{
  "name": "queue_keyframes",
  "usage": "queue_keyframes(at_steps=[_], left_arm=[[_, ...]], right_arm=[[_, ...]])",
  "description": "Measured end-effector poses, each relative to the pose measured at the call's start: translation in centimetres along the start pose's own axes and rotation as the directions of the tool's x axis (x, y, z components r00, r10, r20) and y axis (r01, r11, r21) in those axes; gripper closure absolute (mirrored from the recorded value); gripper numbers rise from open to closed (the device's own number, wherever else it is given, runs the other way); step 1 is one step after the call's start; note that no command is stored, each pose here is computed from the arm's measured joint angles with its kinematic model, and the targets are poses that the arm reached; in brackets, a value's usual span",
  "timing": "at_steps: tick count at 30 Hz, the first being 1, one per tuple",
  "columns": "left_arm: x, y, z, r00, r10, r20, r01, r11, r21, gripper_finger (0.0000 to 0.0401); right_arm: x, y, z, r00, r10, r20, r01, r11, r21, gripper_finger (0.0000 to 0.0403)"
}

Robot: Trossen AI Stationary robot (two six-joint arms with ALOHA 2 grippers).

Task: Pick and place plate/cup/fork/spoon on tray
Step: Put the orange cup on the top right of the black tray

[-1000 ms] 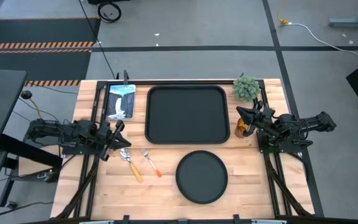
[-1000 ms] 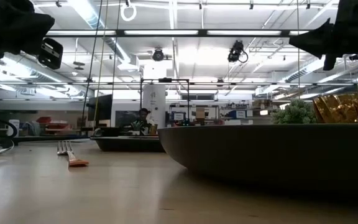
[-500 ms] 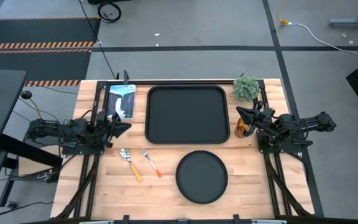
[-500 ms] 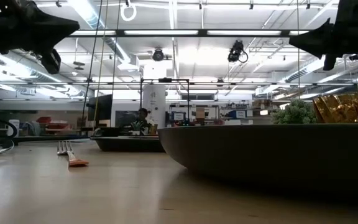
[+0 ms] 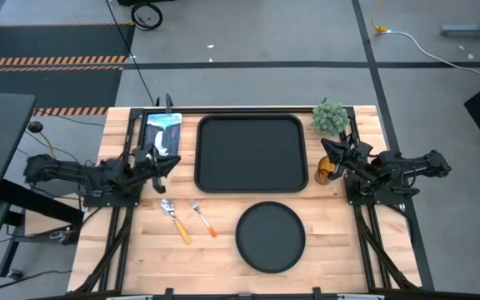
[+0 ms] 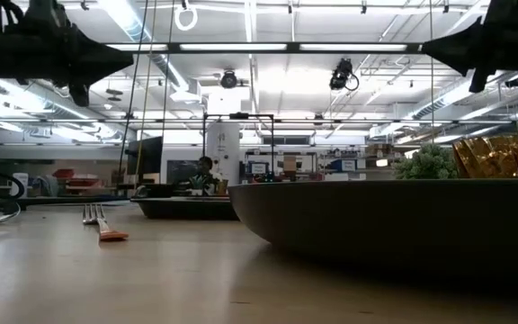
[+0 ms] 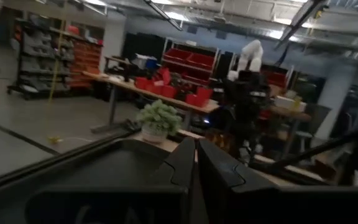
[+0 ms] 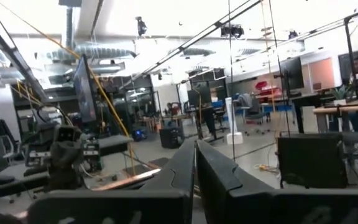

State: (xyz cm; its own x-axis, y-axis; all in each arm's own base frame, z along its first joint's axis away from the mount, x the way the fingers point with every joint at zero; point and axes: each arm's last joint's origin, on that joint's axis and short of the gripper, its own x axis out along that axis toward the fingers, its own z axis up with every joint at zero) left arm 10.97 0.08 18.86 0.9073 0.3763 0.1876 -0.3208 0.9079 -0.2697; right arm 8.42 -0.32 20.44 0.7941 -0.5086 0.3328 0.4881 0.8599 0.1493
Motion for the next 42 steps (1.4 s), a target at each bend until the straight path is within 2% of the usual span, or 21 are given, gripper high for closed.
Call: queue_keyframes(at_steps=[2,5,10,15,22,25,30,34,37,42], left_arm=[[0.5,0.1,0.1,1.0,0.023,0.021,-0.023,1.0,-0.004,0.0374],[1.2,0.2,0.0,0.998,0.059,0.034,-0.058,0.998,-0.025,0.0374],[2.6,0.2,-0.5,0.997,0.076,-0.016,-0.077,0.994,-0.074,0.0374],[4.7,-0.9,-0.3,0.994,0.037,-0.106,-0.043,0.998,-0.056,0.0374],[8.7,-2.0,-0.3,0.979,0.068,-0.19,-0.076,0.997,-0.033,0.0371],[10.3,-2.1,-0.2,0.975,0.046,-0.218,-0.053,0.998,-0.03,0.0363],[12.2,-2.1,-0.5,0.967,0.011,-0.255,-0.021,0.999,-0.033,0.0348],[12.8,-1.8,-0.7,0.963,0.018,-0.269,-0.023,1.0,-0.017,0.0342],[12.8,-1.7,-0.6,0.963,0.023,-0.267,-0.011,0.999,0.046,0.0343],[12.8,-1.7,-0.6,0.964,0.023,-0.265,0.034,0.977,0.21,0.0349]], right_arm=[[0.0,0.0,0.0,1.0,-0.004,0.0,0.004,1.0,0.026,0.038],[0.0,0.0,0.0,1.0,0.008,0.002,-0.008,0.989,0.146,0.038],[0.1,0.1,0.1,0.999,0.013,-0.047,-0.006,0.99,0.143,0.0381],[0.4,-0.5,1.8,0.97,-0.153,-0.188,0.181,0.973,0.141,0.0392],[0.3,-1.0,3.4,0.875,-0.2,-0.441,0.284,0.95,0.132,0.0396],[0.6,-1.0,4.0,0.807,-0.218,-0.549,0.315,0.945,0.088,0.0395],[1.2,-1.3,4.8,0.635,-0.331,-0.698,0.42,0.906,-0.048,0.0395],[2.3,-1.1,5.5,0.541,-0.328,-0.774,0.477,0.878,-0.038,0.0395],[3.5,-0.9,5.1,0.469,-0.32,-0.823,0.509,0.86,-0.044,0.0395],[5.2,-1.5,3.6,0.265,-0.356,-0.896,0.563,0.812,-0.156,0.0395]])
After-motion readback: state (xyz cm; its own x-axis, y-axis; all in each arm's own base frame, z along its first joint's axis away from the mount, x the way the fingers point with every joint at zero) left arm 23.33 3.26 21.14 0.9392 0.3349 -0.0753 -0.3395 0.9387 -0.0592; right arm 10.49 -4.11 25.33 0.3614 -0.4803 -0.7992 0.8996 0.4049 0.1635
